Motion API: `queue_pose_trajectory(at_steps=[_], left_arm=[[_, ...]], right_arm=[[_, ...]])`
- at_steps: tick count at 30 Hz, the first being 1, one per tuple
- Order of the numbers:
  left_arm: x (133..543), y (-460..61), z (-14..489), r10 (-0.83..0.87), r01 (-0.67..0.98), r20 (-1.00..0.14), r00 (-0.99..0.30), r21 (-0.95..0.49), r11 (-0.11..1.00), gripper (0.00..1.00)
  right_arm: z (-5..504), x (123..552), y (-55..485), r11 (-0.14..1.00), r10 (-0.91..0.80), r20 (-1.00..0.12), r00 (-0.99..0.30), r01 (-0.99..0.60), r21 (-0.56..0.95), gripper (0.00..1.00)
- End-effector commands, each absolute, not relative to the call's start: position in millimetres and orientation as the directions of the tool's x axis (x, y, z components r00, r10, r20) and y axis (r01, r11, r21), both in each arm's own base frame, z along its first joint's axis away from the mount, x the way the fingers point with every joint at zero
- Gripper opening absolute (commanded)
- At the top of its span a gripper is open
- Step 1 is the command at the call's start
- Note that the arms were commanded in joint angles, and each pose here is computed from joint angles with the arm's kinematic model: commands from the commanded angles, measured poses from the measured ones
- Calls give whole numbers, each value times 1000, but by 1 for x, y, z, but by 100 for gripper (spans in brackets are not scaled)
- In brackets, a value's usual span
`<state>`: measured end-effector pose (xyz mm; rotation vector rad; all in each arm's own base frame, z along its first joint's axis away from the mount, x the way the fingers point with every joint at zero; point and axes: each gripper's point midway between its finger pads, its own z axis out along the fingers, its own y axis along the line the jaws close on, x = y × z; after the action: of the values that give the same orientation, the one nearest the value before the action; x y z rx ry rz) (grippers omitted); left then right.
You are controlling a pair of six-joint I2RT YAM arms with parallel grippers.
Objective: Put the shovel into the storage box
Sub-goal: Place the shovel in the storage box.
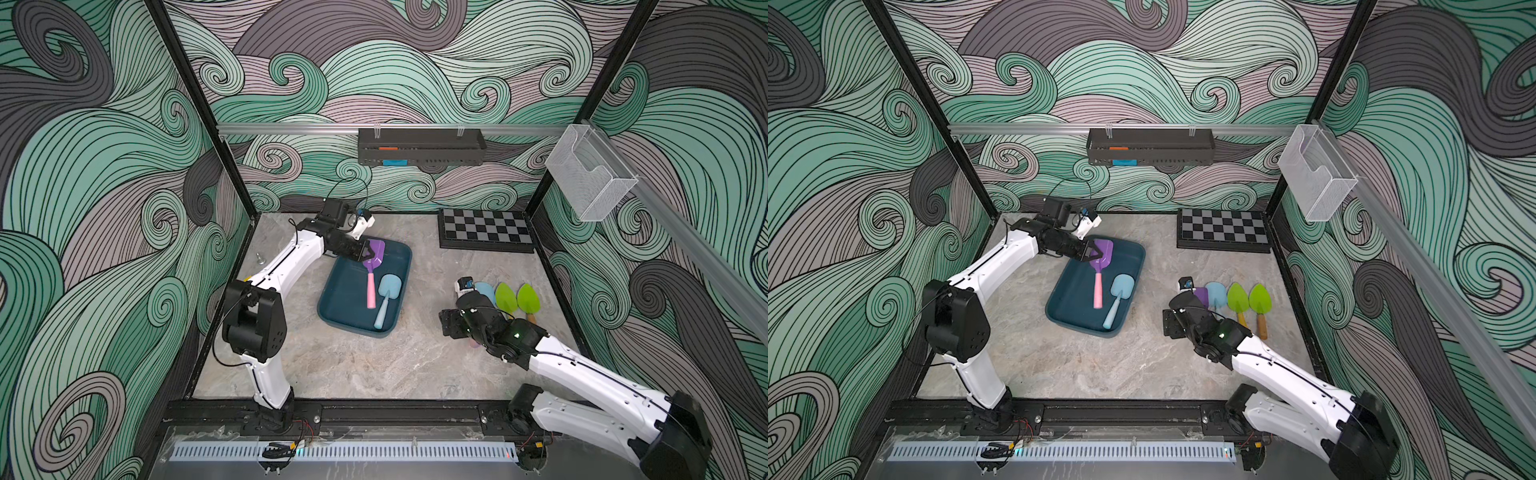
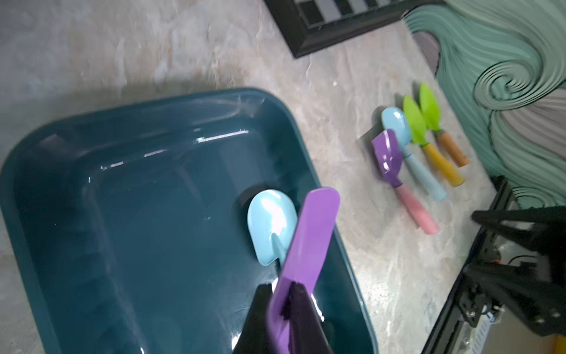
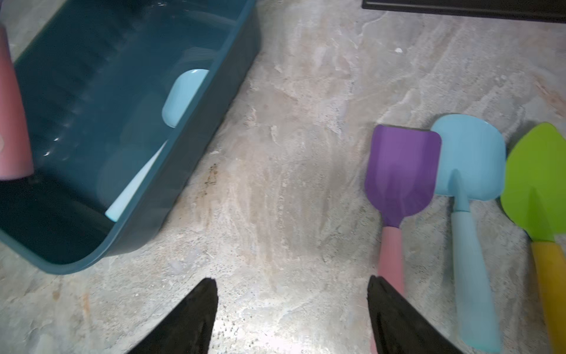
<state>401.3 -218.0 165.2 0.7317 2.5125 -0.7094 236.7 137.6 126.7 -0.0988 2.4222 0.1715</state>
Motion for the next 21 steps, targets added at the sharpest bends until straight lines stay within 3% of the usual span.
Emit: queue_pose_trajectory(at_steps=[1, 21], left_arm=[[401, -208, 146, 445, 613, -466, -764, -312, 726, 0], [420, -210, 41, 442, 510, -255, -860, -447, 735, 0]], right_arm=[[126, 236, 122, 994, 9, -648, -761, -62, 87, 79], [108, 232, 119, 995, 16, -602, -798, -46, 88, 77]])
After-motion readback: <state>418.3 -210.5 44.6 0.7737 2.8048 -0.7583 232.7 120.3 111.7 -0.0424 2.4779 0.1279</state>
